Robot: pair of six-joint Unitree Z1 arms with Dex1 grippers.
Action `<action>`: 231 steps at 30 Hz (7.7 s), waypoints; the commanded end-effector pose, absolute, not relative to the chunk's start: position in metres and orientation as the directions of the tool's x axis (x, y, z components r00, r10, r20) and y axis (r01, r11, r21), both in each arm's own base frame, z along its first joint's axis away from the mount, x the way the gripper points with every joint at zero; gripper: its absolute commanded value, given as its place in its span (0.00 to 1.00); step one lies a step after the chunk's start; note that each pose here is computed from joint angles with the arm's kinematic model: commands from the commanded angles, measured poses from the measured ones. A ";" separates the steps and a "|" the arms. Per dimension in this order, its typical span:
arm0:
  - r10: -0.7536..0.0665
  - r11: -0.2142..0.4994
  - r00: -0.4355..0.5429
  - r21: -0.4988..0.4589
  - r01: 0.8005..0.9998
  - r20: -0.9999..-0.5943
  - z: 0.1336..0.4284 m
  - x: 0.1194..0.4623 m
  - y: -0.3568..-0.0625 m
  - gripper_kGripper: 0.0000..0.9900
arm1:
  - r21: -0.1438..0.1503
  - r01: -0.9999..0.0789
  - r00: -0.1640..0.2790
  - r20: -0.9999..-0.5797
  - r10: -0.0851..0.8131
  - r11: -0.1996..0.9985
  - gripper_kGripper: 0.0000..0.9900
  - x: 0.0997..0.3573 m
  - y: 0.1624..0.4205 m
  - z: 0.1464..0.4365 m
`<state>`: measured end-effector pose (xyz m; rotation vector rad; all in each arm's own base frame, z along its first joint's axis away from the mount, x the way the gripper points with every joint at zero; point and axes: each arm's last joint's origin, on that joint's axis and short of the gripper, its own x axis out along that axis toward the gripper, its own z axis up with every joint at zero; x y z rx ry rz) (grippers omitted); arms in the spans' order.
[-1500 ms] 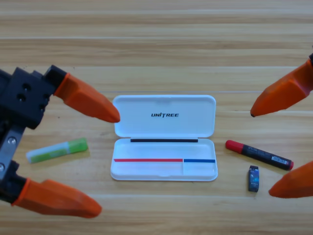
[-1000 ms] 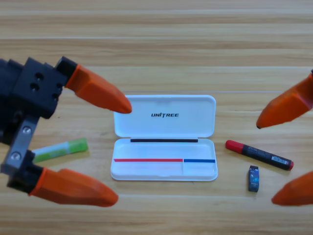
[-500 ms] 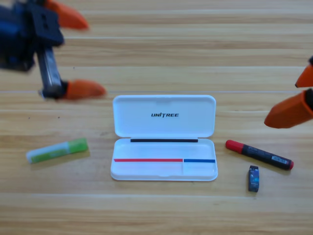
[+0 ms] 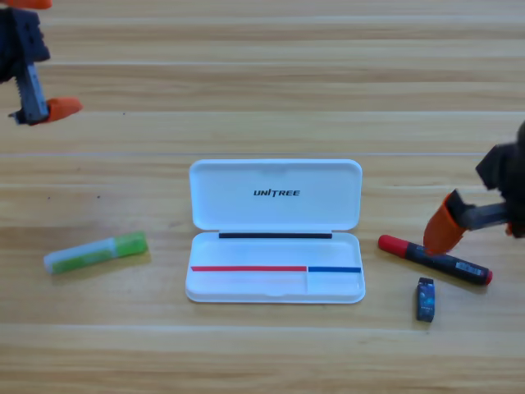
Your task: Clean up eraser and pencils
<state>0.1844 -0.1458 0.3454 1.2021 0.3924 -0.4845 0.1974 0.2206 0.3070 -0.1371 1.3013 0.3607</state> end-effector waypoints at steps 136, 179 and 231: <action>-0.342 0.140 0.205 0.166 0.976 -0.917 0.301 0.261 -0.170 0.00 | 0.081 -0.993 -0.077 -0.996 -0.049 -0.084 0.00 0.260 0.380 0.199; -0.274 -0.004 0.179 0.187 0.982 -0.945 0.290 0.234 -0.232 0.00 | -0.008 -1.000 0.008 -0.996 0.083 0.005 0.83 0.232 0.277 0.311; -0.188 0.019 0.104 0.102 0.995 -0.977 0.209 0.255 -0.317 0.00 | 0.011 -0.998 -0.009 -0.999 0.038 0.059 0.00 0.288 0.238 0.257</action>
